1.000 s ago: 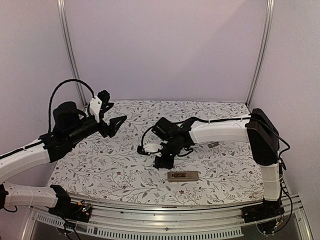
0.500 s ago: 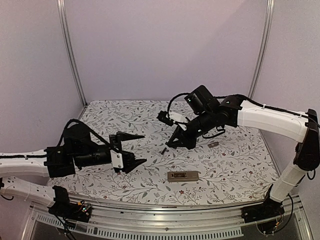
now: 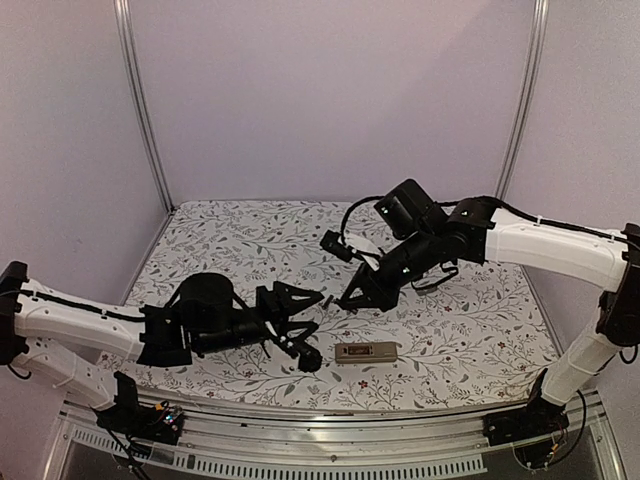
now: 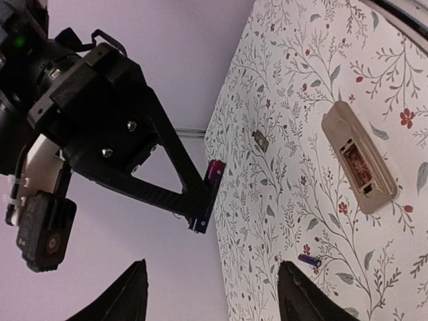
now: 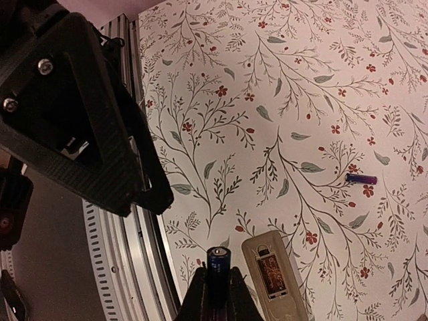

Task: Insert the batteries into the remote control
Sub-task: Pass from the right arm to the left

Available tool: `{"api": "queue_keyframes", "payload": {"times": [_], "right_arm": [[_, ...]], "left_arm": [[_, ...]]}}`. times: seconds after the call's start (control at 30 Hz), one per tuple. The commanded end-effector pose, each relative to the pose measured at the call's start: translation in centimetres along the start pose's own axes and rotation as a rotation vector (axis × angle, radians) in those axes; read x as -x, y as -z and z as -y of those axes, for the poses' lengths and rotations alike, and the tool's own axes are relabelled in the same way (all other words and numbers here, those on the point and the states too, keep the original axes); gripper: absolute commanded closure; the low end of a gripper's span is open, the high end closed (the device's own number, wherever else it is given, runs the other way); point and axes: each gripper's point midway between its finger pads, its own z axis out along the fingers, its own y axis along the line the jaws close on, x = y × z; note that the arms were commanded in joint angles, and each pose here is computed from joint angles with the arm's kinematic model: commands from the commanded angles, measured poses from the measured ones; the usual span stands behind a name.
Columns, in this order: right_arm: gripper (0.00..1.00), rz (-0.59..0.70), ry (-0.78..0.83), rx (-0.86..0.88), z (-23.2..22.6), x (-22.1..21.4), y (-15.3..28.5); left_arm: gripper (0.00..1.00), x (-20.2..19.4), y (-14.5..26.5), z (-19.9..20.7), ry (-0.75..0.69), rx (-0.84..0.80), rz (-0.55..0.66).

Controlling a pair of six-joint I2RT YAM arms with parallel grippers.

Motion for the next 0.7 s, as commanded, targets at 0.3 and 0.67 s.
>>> {"api": "queue_keyframes", "payload": {"times": [0.3, 0.67], "right_arm": [[0.99, 0.021, 0.021, 0.048, -3.0, -0.3, 0.3], [1.00, 0.040, 0.027, 0.068, -4.0, -0.2, 0.3]], "left_arm": [[0.54, 1.4, -2.3, -1.3, -0.091, 0.067, -0.009], [0.64, 1.7, -3.0, -0.3, -0.119, 0.054, -0.021]]}}
